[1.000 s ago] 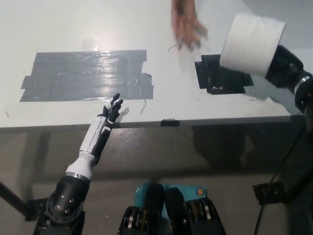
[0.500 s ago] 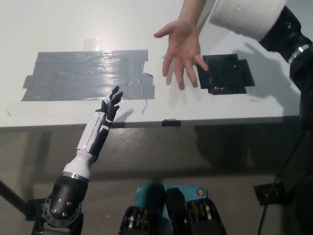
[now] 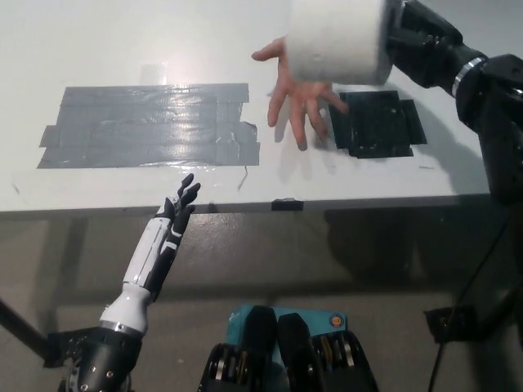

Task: A toilet paper roll is kept on the black spot on the desk infront of the robot and the robot inserts its right thumb into the hole in the centre to grab the roll. Then it passes the roll to a person.

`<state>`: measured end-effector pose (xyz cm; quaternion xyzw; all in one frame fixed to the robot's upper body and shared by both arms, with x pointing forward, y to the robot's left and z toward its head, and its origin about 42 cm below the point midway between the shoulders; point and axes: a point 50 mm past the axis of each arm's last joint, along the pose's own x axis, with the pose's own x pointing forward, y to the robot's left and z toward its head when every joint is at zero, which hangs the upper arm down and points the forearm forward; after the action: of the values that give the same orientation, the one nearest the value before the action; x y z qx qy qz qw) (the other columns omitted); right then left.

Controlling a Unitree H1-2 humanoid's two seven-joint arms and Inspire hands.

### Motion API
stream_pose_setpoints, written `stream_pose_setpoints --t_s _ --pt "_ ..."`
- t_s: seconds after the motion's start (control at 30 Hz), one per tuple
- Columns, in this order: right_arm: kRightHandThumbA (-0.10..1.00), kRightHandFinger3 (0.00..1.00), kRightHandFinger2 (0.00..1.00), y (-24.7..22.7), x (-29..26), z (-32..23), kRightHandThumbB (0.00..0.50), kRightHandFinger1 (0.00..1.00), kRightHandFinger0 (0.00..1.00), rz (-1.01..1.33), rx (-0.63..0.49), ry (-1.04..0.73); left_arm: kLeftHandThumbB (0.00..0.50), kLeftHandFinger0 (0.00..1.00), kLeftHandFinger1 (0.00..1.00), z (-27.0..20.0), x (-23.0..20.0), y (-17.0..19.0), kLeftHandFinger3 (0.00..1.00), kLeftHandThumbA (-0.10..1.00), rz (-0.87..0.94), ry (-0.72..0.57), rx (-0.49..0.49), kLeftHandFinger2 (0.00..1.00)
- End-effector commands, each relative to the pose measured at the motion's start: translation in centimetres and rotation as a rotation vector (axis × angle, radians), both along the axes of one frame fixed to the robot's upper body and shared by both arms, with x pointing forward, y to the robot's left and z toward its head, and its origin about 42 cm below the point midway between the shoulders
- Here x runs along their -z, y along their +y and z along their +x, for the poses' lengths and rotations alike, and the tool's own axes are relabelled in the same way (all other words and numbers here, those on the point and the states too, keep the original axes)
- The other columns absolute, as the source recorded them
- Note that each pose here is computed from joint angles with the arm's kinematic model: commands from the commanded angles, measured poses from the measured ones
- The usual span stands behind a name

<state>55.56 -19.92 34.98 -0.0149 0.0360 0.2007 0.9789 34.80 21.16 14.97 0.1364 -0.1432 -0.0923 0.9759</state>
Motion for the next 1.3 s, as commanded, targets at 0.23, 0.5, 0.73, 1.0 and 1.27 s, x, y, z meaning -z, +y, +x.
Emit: stream_pose_setpoints --t_s 0.23,0.5,0.73,1.0,1.27 --pt "-0.1 0.89 0.91 2.5 -9.7 3.4 0.173 0.62 0.14 -0.499 0.117 -0.264 0.249 1.0 1.0 -1.2 -0.4 -0.3 1.0 1.0 -0.005 -0.043 0.018 1.0" --pt "-0.1 0.95 0.96 4.6 -12.0 4.0 0.158 0.66 0.17 -0.509 0.107 -0.265 0.248 1.0 1.0 -1.1 -0.7 -0.4 1.0 1.0 0.007 -0.051 0.029 1.0" --pt "-0.1 0.88 0.92 5.9 -12.3 4.1 0.186 0.62 0.12 -0.535 0.105 -0.278 0.239 1.0 1.0 -1.0 -1.1 -0.4 1.0 1.0 0.013 -0.059 0.035 1.0" --pt "0.16 1.0 1.0 6.4 -12.3 4.1 0.317 1.0 0.81 -0.597 0.078 -0.267 0.219 1.0 1.0 -0.8 -1.3 -0.4 1.0 1.0 0.01 -0.066 0.037 1.0" --pt "0.61 1.0 1.0 4.3 -11.0 4.0 0.498 1.0 1.0 -0.718 -0.005 -0.23 0.251 1.0 1.0 -0.7 -1.2 -0.4 1.0 1.0 0.014 -0.063 0.035 1.0"
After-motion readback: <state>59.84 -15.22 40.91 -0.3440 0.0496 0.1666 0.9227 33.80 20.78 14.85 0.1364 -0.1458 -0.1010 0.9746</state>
